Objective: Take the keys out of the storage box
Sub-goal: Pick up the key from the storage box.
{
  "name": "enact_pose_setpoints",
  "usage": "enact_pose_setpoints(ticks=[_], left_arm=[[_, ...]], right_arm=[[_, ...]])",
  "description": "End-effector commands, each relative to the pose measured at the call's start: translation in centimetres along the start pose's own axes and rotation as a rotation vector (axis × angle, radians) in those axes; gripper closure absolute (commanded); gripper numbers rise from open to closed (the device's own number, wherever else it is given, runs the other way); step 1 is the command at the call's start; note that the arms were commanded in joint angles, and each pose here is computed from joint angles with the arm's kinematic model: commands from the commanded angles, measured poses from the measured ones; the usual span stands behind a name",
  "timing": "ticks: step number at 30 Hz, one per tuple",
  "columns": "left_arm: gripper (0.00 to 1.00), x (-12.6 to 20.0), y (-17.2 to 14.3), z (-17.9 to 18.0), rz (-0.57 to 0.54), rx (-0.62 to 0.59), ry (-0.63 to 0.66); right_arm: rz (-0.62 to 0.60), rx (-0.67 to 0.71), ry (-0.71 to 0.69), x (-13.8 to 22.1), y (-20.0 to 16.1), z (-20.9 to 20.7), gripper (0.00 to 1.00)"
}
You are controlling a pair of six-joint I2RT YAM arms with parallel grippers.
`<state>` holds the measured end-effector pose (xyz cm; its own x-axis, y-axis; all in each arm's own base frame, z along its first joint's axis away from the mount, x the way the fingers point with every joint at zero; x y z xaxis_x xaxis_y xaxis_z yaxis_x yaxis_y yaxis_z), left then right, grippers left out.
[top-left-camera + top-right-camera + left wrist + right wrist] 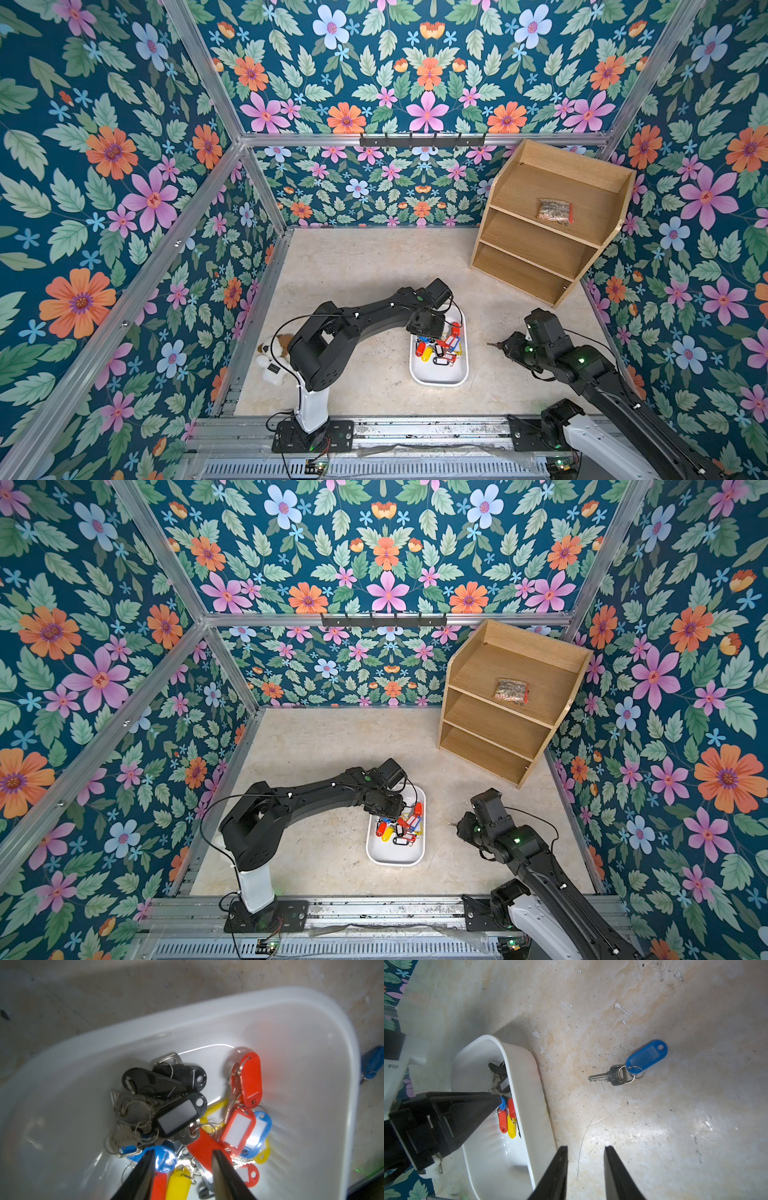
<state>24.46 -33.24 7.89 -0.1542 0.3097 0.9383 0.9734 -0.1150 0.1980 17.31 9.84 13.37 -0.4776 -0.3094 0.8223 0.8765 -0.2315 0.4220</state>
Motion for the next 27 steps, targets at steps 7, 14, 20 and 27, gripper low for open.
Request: enact_pose_setpoints(ticks=[7, 14, 20, 27], left_arm=[[0.51, 0.0, -0.8, -1.1, -0.011, 0.056, -0.018], [0.46, 1.7, -1.5, -2.1, -0.096, 0.272, -0.085], [0.45, 2.0, -2.5, -0.3, -0.147, 0.555, -0.155], [0.47, 0.2, -2.8, -0.8, -0.094, 0.668, -0.182]], right_arm=[[0.006, 0.005, 0.005, -0.1, 0.0, 0.2, 0.66], [0.006, 0.011, 0.011, -0.1, 0.1, 0.3, 0.66], [0.003, 0.011, 0.02, -0.1, 0.0, 0.4, 0.66], [-0.005, 0.009, 0.036, 0.0, -0.1, 0.4, 0.66]])
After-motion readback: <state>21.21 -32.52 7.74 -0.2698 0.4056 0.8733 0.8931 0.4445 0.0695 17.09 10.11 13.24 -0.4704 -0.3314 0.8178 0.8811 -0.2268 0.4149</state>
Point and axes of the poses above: each gripper's point midway between its finger pads, its own x axis back along the fingers, its own z axis along the line the jaws close on, y = z × x, the point moved 3 cm from there along x, back along the fingers, and after that the axes turned 12 degrees about x, right-handed, at the moved point
